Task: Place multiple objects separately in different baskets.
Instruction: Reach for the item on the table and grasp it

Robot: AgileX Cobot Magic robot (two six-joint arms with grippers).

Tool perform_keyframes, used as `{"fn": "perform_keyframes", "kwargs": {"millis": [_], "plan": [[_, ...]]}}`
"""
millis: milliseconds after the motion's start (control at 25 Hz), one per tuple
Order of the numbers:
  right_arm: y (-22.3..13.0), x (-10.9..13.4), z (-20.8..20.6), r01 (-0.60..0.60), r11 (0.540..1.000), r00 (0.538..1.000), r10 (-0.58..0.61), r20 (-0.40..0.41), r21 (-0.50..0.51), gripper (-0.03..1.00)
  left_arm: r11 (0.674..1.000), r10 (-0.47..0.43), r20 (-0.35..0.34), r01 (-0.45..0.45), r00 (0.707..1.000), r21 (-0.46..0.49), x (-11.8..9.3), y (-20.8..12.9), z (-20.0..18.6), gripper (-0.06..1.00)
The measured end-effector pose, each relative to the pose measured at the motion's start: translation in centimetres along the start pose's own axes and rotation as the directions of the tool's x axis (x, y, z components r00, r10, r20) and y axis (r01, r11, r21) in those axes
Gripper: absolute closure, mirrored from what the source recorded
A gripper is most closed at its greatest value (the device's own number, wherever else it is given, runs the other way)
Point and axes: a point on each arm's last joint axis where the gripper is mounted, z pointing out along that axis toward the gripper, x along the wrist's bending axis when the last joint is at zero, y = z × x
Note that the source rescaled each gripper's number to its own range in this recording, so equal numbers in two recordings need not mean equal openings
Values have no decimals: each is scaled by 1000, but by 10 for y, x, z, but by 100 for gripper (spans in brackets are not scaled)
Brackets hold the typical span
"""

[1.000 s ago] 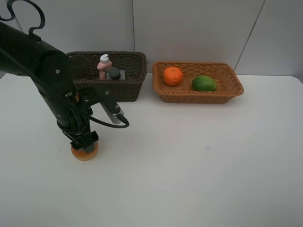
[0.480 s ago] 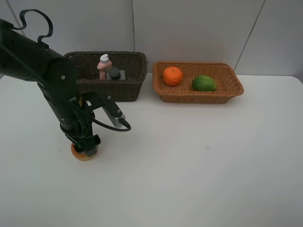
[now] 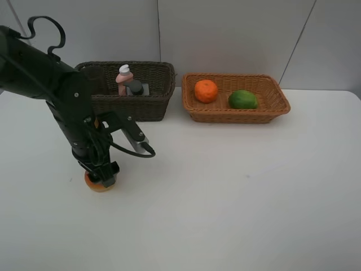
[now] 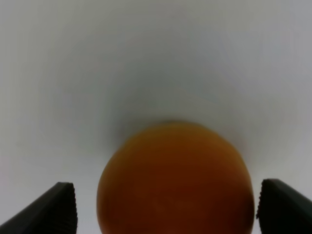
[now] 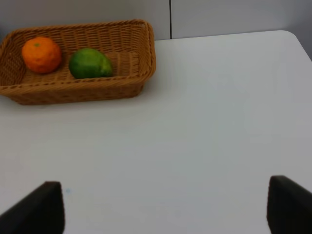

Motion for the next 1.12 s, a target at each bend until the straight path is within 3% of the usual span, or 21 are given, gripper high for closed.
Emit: {"fn": "perform_keyframes", "kwargs": {"millis": [360,880,960,1080,1120], "plan": [[0,0,0,0,1000,1000,0,0,0,13,999,6,18,-6,1000,41,-2,0,15,-2],[0,0,0,0,1000,1000,0,0,0,13,1000,7,17,-8,1000,27,-2,2,20,-2],[0,0,0,0,1000,1000,0,0,0,13,1000,8,16,-8,1000,28,-2,2,20,2],[0,0,0,0,1000,1000,0,0,0,13,999,10,16,-10,1000,30,-2,1,20,18],[0,0,0,0,1000,1000,0,0,0,13,999,10,16,-10,1000,33,-2,1,20,18]]}}
